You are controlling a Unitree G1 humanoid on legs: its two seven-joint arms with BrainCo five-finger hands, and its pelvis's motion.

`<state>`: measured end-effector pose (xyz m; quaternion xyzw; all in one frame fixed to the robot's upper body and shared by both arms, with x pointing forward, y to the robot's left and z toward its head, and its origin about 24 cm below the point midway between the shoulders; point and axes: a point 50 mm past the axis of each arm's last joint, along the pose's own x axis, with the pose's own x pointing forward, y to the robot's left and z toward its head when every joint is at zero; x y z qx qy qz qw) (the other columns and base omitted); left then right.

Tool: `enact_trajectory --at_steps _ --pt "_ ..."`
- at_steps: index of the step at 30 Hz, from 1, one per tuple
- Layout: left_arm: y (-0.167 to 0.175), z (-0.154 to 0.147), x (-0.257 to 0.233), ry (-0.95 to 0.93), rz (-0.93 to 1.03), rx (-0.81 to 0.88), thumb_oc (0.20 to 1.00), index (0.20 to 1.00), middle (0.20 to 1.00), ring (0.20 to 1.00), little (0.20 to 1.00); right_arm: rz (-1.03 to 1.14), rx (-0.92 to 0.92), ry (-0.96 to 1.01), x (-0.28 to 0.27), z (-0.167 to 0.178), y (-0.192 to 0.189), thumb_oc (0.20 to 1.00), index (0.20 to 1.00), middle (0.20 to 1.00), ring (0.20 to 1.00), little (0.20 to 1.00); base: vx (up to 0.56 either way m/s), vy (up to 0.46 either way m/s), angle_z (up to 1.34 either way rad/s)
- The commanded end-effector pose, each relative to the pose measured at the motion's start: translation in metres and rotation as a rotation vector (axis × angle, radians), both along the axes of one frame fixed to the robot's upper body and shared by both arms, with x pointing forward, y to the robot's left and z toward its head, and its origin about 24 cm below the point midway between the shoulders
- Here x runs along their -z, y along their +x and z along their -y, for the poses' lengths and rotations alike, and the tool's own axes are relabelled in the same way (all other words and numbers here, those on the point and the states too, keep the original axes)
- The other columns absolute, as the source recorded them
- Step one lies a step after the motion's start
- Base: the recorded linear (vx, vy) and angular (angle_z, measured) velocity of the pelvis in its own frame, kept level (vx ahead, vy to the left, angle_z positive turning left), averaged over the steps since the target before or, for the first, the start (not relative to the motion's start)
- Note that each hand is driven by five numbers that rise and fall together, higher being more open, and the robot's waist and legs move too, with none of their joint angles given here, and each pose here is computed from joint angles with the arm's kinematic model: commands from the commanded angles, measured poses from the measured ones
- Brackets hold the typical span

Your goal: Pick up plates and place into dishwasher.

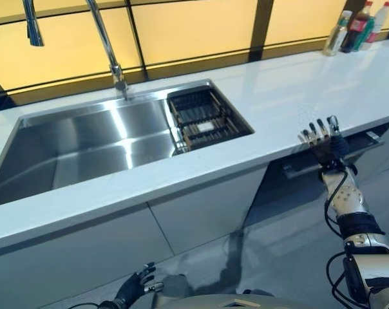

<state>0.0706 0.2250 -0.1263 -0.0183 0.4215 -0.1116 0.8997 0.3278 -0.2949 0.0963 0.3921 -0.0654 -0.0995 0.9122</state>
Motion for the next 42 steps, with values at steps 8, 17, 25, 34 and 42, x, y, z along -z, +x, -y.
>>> enact_trajectory --at_steps 8,17,25,34,42 --pt "0.007 -0.002 -0.004 0.000 0.092 -0.018 1.000 1.000 1.000 1.000 1.000 0.221 0.055 -0.088 -0.056 0.015 0.006 1.000 1.000 1.000 1.000 1.000 -0.05 0.025 0.03" --pt "0.025 -0.004 -0.012 -0.001 0.189 -0.088 1.000 1.000 1.000 1.000 1.000 0.114 0.200 -0.183 -0.035 0.014 -0.009 1.000 1.000 1.000 1.000 1.000 -0.04 0.033 -0.03" --pt "0.037 0.001 -0.024 0.009 0.295 -0.105 1.000 1.000 1.000 1.000 1.000 0.118 0.573 -0.824 -0.046 0.011 -0.056 1.000 1.000 1.000 1.000 1.000 -0.04 0.018 -0.08" --pt "0.055 0.003 -0.039 -0.008 0.384 -0.117 1.000 1.000 1.000 1.000 1.000 0.206 0.336 -0.898 -0.032 -0.014 -0.078 1.000 1.000 1.000 1.000 1.000 -0.06 0.009 -0.11" --pt "0.067 -0.003 -0.053 -0.075 0.435 -0.153 1.000 1.000 1.000 1.000 1.000 0.190 -0.004 -1.002 -0.010 -0.034 -0.093 1.000 1.000 1.000 1.000 1.000 -0.02 0.007 -0.05"
